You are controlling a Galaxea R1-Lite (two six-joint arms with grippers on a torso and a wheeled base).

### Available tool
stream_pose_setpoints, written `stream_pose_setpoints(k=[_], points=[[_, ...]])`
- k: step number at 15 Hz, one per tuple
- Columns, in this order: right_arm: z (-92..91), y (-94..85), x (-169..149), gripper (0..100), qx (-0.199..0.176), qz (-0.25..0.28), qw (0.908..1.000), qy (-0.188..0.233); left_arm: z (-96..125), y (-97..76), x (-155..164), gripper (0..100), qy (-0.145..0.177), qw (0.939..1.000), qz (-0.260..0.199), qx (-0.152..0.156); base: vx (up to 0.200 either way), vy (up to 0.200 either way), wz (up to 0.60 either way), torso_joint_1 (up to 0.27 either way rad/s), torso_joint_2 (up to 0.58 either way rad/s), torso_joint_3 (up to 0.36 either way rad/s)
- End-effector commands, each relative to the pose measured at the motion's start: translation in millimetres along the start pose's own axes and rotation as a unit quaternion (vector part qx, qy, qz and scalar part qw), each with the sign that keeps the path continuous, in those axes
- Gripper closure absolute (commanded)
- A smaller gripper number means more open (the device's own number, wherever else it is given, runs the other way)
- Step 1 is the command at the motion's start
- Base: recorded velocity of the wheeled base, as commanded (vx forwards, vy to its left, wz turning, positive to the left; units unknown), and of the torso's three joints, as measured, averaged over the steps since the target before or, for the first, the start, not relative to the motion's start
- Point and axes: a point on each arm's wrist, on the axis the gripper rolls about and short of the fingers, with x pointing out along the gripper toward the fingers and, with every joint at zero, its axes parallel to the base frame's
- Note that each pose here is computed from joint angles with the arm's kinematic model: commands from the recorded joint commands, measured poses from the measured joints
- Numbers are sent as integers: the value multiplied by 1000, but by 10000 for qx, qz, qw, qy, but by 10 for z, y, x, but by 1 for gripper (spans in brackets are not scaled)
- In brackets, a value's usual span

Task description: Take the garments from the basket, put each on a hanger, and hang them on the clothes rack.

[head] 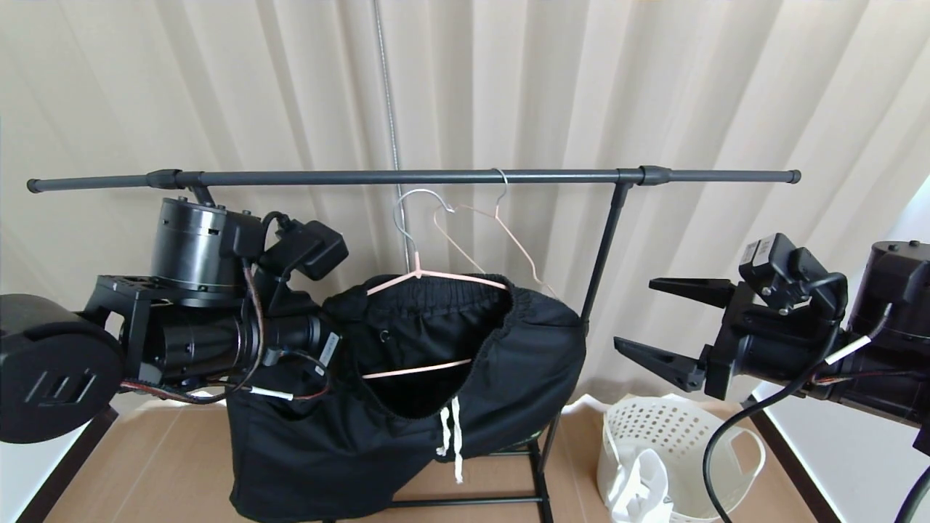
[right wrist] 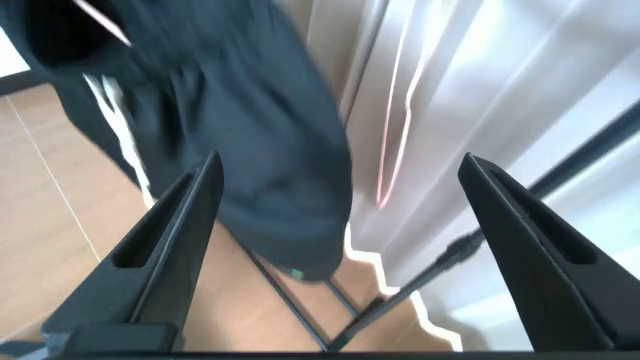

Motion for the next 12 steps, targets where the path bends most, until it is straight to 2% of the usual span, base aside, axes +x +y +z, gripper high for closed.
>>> stream_pose_setpoints(k=[1, 3, 7, 10, 12], points=[[109, 64, -22, 0, -80, -44, 9998, -153, -107, -34, 196, 100, 344, 9994, -17, 2, 0, 0, 0, 0, 0, 0], [114, 66, -18, 0, -85, -98, 9998, -144, -174, -49, 299, 100, 531, 9986, -57, -64, 0, 0, 0, 0, 0, 0], [120, 60, -8, 0, -89, -166, 9997, -132, -280, -114, 413, 100, 829, 9966, -11, -9, 0, 0, 0, 0, 0, 0], [113, 51, 6, 0, -81, -214, 9997, -105, -392, -150, 500, 100, 1073, 9941, 168, 28, 0, 0, 0, 0, 0, 0], [116, 51, 3, 0, -84, -231, 9996, -107, -410, -140, 582, 100, 1109, 9926, 464, -166, 0, 0, 0, 0, 0, 0]])
